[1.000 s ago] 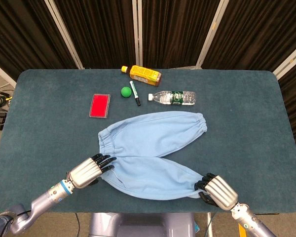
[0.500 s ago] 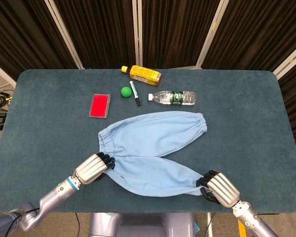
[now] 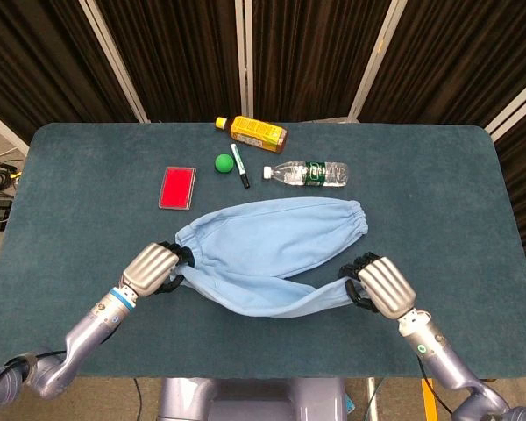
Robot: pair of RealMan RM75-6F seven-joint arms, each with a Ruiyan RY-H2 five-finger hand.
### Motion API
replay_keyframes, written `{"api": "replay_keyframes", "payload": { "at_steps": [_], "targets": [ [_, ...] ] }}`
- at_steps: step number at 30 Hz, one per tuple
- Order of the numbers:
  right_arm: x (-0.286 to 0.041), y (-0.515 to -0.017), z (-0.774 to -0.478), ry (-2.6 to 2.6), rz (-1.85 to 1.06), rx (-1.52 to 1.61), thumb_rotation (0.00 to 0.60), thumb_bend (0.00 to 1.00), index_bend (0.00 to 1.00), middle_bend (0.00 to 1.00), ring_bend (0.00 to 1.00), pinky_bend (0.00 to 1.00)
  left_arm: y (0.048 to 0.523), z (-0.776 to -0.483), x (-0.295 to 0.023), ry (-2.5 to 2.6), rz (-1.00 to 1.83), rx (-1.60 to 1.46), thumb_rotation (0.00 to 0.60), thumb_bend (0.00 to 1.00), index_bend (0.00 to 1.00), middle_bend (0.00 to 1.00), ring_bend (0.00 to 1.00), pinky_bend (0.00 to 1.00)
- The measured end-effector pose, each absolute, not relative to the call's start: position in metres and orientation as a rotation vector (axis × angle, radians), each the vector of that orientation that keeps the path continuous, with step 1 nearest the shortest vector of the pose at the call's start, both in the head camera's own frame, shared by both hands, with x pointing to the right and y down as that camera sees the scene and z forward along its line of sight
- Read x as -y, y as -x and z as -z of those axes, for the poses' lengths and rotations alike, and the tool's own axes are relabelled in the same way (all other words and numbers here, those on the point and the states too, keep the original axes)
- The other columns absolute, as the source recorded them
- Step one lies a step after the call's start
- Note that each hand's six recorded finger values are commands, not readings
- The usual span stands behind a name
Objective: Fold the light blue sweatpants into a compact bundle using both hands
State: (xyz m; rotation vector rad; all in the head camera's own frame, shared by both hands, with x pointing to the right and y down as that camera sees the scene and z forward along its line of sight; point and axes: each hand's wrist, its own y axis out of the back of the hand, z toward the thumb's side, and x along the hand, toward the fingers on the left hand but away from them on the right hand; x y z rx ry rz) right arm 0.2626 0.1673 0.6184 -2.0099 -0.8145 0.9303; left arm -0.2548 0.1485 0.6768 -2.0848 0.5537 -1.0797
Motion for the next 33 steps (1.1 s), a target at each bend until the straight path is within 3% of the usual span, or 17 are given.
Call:
{"api": "replay_keyframes", "payload": {
  "at_steps": [11, 22, 30, 33],
  "targets": [
    [-0.102, -0.239, -0.638, 1.923, -1.025, 0.791, 0.600, 0.60, 0.62, 0.65, 0.55, 0.48, 0.262, -0.685, -0.112, 2.103, 1.237, -0.624, 0.600, 0.55, 0.56, 0.36, 0.37, 0.41],
    [-0.071, -0.229, -0.663, 1.876, -1.099, 0.801, 0.600, 0.60, 0.62, 0.65, 0.55, 0.48, 0.280, -0.703, -0.089, 2.100, 1.395, -0.659, 0.600, 0.55, 0.52, 0.35, 0.36, 0.37],
    [-0.055, -0.230, -0.683, 1.835, -1.161, 0.811, 0.600, 0.60, 0.62, 0.65, 0.56, 0.48, 0.282, -0.716, -0.081, 2.086, 1.441, -0.677, 0.600, 0.55, 0.47, 0.30, 0.31, 0.33],
    [-0.049, -0.232, -0.690, 1.820, -1.184, 0.820, 0.600, 0.60, 0.62, 0.65, 0.56, 0.48, 0.282, -0.719, -0.078, 2.078, 1.441, -0.686, 0.600, 0.55, 0.38, 0.20, 0.21, 0.27]
  ]
}}
